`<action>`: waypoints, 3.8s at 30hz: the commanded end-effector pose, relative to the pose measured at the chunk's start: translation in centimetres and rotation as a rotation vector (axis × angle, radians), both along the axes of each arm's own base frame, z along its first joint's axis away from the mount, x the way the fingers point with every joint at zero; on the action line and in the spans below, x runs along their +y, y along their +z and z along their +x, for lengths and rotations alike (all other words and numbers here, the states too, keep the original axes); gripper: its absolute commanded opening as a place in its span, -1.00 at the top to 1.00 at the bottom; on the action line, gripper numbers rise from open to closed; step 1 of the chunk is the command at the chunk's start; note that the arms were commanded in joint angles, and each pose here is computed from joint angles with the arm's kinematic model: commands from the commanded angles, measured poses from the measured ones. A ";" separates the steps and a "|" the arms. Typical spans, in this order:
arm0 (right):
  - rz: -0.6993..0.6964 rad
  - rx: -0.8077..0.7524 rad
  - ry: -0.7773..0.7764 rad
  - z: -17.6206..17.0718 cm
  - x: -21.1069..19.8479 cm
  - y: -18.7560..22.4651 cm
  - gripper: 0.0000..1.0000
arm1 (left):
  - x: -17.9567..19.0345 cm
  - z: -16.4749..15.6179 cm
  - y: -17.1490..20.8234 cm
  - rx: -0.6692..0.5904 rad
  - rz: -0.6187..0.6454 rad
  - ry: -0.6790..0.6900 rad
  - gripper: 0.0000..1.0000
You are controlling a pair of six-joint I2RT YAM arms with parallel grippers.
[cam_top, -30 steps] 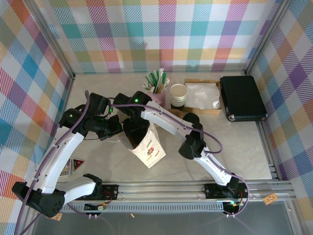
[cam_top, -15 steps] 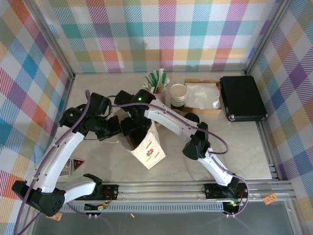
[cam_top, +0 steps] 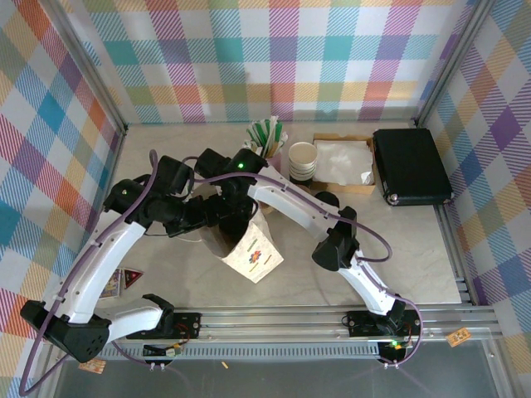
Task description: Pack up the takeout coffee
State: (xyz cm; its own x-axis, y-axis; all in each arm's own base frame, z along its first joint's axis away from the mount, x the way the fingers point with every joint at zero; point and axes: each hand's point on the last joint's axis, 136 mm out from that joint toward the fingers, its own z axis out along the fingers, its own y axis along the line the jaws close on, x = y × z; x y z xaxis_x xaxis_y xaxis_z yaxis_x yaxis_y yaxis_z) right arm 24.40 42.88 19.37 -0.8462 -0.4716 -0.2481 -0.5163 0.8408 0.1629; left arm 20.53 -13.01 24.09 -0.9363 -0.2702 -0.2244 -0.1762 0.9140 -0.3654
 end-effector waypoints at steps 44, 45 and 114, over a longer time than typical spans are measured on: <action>0.403 0.192 0.086 -3.8 3.9 8.0 -0.33 | -0.1 -0.4 1.2 -0.014 0.019 -0.022 0.98; 0.394 0.181 0.079 -3.6 3.8 7.9 -0.33 | -0.2 -0.4 1.4 -0.025 0.008 -0.027 0.87; 0.345 -0.065 0.050 -4.0 3.1 10.7 -0.09 | 0.8 1.7 7.9 -0.389 -0.180 0.118 -0.47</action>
